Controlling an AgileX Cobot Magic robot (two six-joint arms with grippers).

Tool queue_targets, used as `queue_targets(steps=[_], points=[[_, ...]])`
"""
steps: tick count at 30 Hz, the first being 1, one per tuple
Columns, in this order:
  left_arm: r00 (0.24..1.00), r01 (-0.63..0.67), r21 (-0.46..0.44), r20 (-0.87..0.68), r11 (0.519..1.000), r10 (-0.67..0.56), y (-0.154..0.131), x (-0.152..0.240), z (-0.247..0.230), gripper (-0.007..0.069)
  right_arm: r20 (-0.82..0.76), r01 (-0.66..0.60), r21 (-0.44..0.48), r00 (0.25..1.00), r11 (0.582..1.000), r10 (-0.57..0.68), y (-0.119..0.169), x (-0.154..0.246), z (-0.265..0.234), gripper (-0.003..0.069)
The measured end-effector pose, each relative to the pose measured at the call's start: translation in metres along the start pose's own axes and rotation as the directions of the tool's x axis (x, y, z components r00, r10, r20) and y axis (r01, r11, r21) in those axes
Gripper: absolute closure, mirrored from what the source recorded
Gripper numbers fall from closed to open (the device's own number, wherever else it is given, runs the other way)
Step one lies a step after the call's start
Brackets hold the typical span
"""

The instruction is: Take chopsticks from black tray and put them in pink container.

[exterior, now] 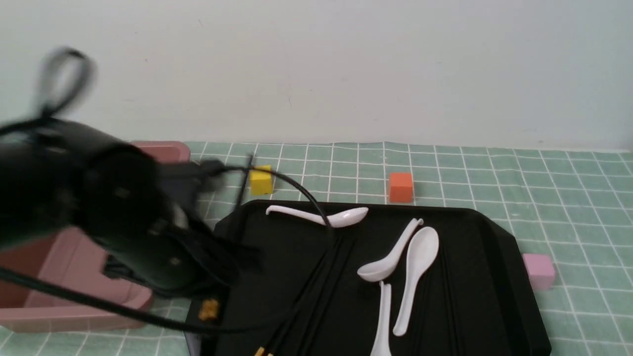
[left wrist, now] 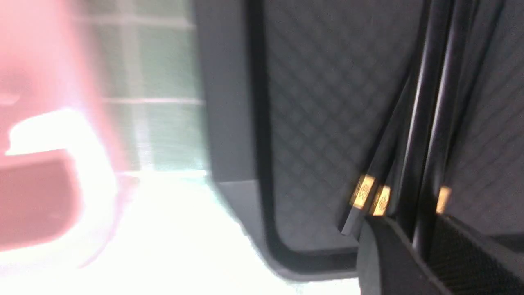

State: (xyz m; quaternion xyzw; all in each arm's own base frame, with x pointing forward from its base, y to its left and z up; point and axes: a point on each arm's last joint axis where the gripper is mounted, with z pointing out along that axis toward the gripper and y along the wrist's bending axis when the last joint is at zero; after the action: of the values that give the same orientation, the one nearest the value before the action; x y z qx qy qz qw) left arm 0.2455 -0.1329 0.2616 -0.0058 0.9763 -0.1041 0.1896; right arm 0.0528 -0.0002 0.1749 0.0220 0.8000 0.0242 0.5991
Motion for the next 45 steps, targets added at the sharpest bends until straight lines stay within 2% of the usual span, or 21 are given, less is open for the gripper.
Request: queue_targets(steps=[1,3,4,7,8,9,11,15,21,25,29,34,37,39,41,45], points=[[0.997,0.066,-0.010,0.044,0.998,-0.066,0.019,-0.005,-0.022,0.0501,0.000,0.000,0.000,1.000,1.000,0.000,0.000,0.000,0.000,0.0419],[0.992,0.107,-0.023,0.064,0.994,-0.105,0.032,-0.007,-0.032,0.0501,0.000,0.000,0.000,1.000,1.000,0.000,0.000,0.000,0.000,0.0419],[0.979,0.177,-0.059,0.116,0.982,-0.170,0.058,-0.012,-0.048,0.0501,0.000,0.000,0.000,1.000,1.000,0.000,0.000,0.000,0.000,0.0419],[0.947,0.291,-0.116,0.174,0.950,-0.269,0.098,-0.017,-0.062,0.0501,0.000,0.000,0.000,1.000,1.000,0.000,0.000,0.000,0.000,0.0419],[0.928,0.349,-0.145,0.192,0.926,-0.320,0.118,-0.020,-0.065,0.0501,0.000,0.000,0.000,1.000,1.000,0.000,0.000,0.000,0.000,0.0419],[0.925,0.357,-0.150,0.193,0.922,-0.327,0.121,-0.020,-0.064,0.0501,0.000,0.000,0.000,1.000,1.000,0.000,0.000,0.000,0.000,0.0419],[0.898,0.425,-0.178,0.205,0.888,-0.389,0.149,-0.025,-0.059,0.0501,0.000,0.000,0.000,1.000,1.000,0.000,0.000,0.000,0.000,0.0419],[0.891,0.444,-0.193,0.197,0.875,-0.409,0.176,-0.036,-0.034,0.0501,0.000,0.000,0.000,1.000,1.000,0.000,0.000,0.000,0.000,0.0419],[0.946,0.319,-0.217,0.137,0.923,-0.294,0.190,-0.048,0.012,0.0501,0.000,0.000,0.000,1.000,1.000,0.000,0.000,0.000,0.000,0.0419],[0.961,0.273,-0.226,0.107,0.935,-0.254,0.196,-0.051,0.033,0.0501,0.000,0.000,0.000,1.000,1.000,0.000,0.000,0.000,0.000,0.0419],[0.966,0.257,-0.231,0.084,0.938,-0.244,0.201,-0.051,0.048,0.0470,0.000,0.000,0.000,1.000,1.000,0.000,0.000,0.000,0.000,0.0419],[0.965,0.261,-0.227,0.076,0.938,-0.250,0.201,-0.051,0.050,0.0330,0.000,0.000,0.000,1.000,1.000,0.000,0.000,0.000,0.000,0.0419],[0.964,0.267,-0.219,0.064,0.938,-0.260,0.196,-0.048,0.036,0.0290,0.000,0.000,0.000,1.000,1.000,0.000,0.000,0.000,0.000,0.0419],[0.959,0.284,-0.205,0.058,0.937,-0.278,0.190,-0.044,0.022,0.0307,0.000,0.000,0.000,1.000,1.000,0.000,0.000,0.000,0.000,0.0419],[0.951,0.309,-0.175,0.049,0.935,-0.306,0.182,-0.040,0.007,0.0367,0.000,0.000,0.000,1.000,1.000,0.000,0.000,0.000,0.000,0.0419],[0.942,0.335,-0.072,0.038,0.939,-0.334,0.161,-0.025,-0.027,0.0564,0.000,0.000,0.000,1.000,1.000,0.000,0.000,0.000,0.000,0.0419]])
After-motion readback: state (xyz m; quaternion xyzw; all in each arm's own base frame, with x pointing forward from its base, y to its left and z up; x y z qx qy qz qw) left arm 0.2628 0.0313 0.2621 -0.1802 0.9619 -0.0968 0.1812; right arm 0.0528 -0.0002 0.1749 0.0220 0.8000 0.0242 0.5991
